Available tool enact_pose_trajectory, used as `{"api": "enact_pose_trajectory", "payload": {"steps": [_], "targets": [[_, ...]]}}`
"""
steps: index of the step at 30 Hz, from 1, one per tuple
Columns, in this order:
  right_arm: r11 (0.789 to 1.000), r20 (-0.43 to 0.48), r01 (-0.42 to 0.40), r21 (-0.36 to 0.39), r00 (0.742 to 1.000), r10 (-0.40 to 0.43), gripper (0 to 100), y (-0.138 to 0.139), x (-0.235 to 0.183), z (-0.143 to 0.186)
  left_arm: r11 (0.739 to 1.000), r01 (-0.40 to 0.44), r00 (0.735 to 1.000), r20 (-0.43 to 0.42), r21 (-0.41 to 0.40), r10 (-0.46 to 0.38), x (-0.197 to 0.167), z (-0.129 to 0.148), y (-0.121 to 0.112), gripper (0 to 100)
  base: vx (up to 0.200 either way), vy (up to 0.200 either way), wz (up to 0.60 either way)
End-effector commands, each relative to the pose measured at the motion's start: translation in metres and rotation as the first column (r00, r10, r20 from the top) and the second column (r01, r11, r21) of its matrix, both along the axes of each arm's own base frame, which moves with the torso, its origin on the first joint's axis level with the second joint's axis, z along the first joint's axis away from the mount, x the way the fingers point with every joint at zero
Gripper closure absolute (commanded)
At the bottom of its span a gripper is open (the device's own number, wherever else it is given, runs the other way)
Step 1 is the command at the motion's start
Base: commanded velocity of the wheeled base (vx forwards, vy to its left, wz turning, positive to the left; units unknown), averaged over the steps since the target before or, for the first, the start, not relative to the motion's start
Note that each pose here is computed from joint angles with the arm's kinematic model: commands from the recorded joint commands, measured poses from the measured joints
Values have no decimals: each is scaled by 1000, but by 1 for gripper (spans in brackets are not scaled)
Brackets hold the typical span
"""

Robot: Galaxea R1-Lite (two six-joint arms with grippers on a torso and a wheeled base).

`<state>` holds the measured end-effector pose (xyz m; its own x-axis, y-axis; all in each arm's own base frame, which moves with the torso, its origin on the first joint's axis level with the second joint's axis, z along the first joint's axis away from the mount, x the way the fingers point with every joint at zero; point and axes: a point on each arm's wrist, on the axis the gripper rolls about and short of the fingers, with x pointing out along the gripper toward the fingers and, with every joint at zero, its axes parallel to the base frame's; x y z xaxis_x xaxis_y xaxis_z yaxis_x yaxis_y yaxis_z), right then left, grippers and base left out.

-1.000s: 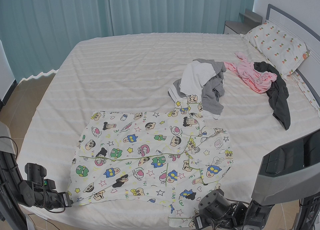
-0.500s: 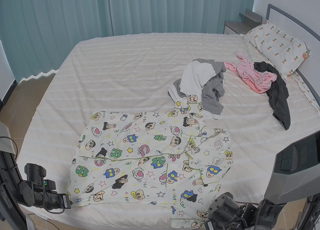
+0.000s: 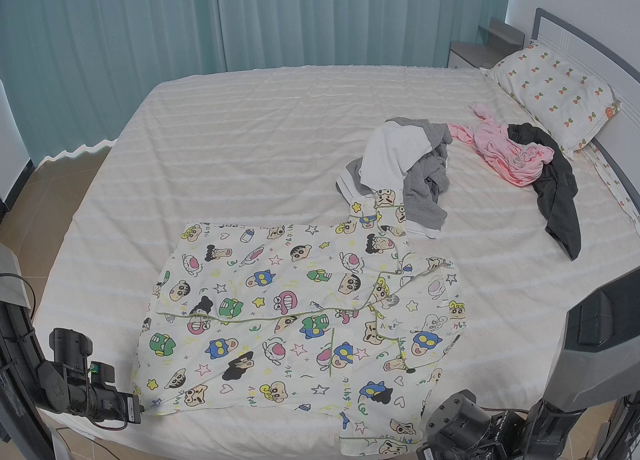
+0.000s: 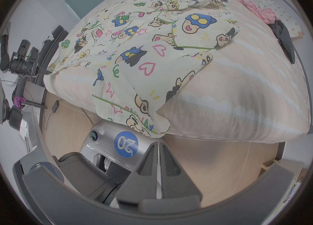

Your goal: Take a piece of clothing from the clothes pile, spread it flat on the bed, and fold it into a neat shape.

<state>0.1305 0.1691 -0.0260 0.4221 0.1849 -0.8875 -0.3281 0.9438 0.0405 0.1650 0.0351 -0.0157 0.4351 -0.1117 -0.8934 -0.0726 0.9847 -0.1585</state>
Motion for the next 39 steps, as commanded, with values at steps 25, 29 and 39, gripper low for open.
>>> {"api": "enact_pose_trajectory", "payload": {"steps": [25,29,39], "targets": [[996,61,-3,84,998,-2,0,-10,-11,4,994,-9,1000,5,-110,10,0,-3,-2,100,-24,0,0],[996,59,0,88,998,-5,0,-10,-12,4,994,-8,1000,19,-106,10,1,-3,-2,100,0,0,0],[991,69,15,136,997,-24,0,-5,-14,6,992,-27,997,66,-119,35,12,-5,1,100,0,0,0]]}}
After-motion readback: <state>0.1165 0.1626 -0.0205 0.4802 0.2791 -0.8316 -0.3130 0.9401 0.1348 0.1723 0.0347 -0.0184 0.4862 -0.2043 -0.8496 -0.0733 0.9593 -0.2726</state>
